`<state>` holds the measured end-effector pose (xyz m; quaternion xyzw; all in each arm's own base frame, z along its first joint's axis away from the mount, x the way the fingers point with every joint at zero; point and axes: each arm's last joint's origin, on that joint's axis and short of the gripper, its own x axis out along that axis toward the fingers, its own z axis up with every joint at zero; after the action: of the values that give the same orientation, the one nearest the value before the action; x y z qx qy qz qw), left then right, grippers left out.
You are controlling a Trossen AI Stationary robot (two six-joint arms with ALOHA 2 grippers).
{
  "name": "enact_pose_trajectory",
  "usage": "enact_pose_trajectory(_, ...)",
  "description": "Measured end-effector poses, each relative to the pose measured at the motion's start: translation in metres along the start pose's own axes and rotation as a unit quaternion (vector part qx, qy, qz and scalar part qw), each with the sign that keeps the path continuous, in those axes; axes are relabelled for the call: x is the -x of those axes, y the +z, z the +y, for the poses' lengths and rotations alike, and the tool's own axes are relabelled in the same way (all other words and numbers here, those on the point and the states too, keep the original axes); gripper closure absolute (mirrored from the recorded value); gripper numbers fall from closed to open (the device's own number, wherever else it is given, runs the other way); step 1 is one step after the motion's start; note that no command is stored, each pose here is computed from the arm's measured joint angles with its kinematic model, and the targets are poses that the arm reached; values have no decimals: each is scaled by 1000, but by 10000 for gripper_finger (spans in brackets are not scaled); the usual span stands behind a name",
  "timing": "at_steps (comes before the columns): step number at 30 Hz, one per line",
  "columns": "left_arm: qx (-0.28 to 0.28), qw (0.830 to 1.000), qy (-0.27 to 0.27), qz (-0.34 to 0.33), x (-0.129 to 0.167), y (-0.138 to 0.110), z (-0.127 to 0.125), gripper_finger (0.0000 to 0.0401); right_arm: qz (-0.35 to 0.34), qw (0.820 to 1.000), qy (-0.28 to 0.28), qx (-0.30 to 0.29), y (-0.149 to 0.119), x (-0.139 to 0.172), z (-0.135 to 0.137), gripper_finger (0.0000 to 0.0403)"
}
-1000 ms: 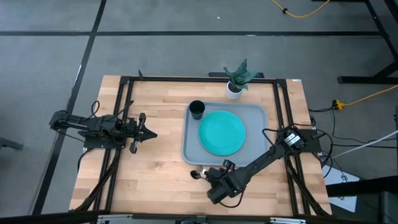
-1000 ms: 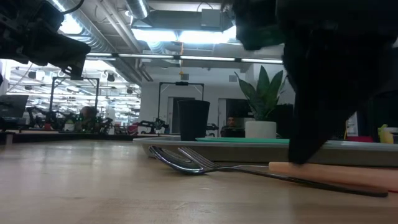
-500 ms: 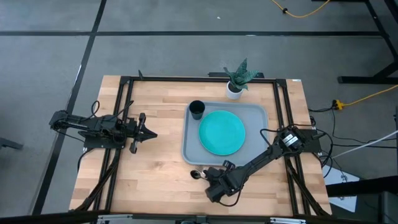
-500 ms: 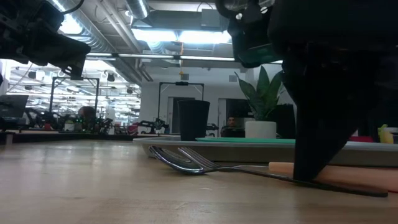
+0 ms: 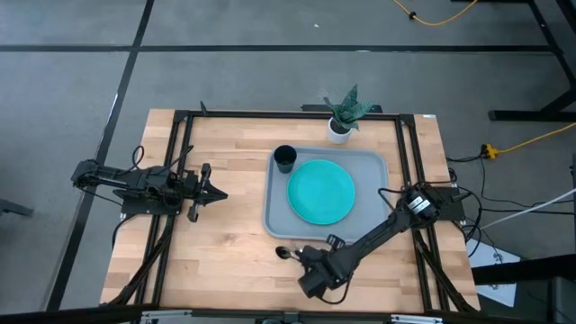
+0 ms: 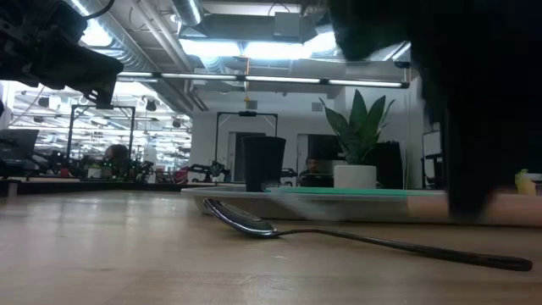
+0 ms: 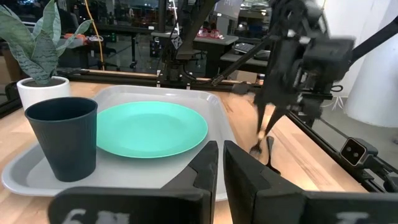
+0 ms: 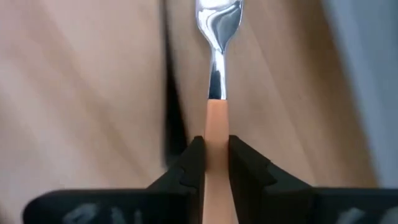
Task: Pick and place plate/cup/fork/spoon on tray
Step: Put the orange fork on the grey tray to the right of the blue plate
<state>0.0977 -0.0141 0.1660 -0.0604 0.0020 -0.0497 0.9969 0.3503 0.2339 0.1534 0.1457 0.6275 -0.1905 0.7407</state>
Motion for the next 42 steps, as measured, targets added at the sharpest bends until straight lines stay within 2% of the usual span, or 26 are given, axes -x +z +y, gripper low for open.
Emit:
enact_pose_trajectory(4,0,1000,0,0,0,0,0,381,-42,999,-21,-5,4,35,7,354)
enact_pose_trajectory(7,0,1000,0,0,0,0,0,381,-108,993,-38,-19,5,59,13,354)
enact_pose_trajectory(10,0,1000,0,0,0,0,0,381,-184,977,-97,-52,-3,79,9,354)
enact_pose_trajectory(13,0,1000,0,0,0,0,0,381,-227,956,-156,-101,-12,89,-2,354)
enact_pose_trajectory(16,0,1000,0,0,0,0,0,381,-242,946,-164,-144,-17,89,-7,354)
enact_pose_trajectory(21,0,1000,0,0,0,0,0,381,-256,931,-179,-188,-20,78,-15,354)
enact_pose_trajectory(26,0,1000,0,0,0,0,0,381,-235,926,-205,-215,-13,64,-28,354)
enact_pose_trajectory(34,0,1000,0,0,0,0,0,381,-231,924,-199,-232,-18,86,-58,354)
enact_pose_trajectory(39,0,1000,0,0,0,0,0,381,-202,920,-210,-264,-27,86,-93,354)
enact_pose_trajectory(42,0,1000,0,0,0,0,0,381,-201,914,-191,-297,-31,78,-115,354)
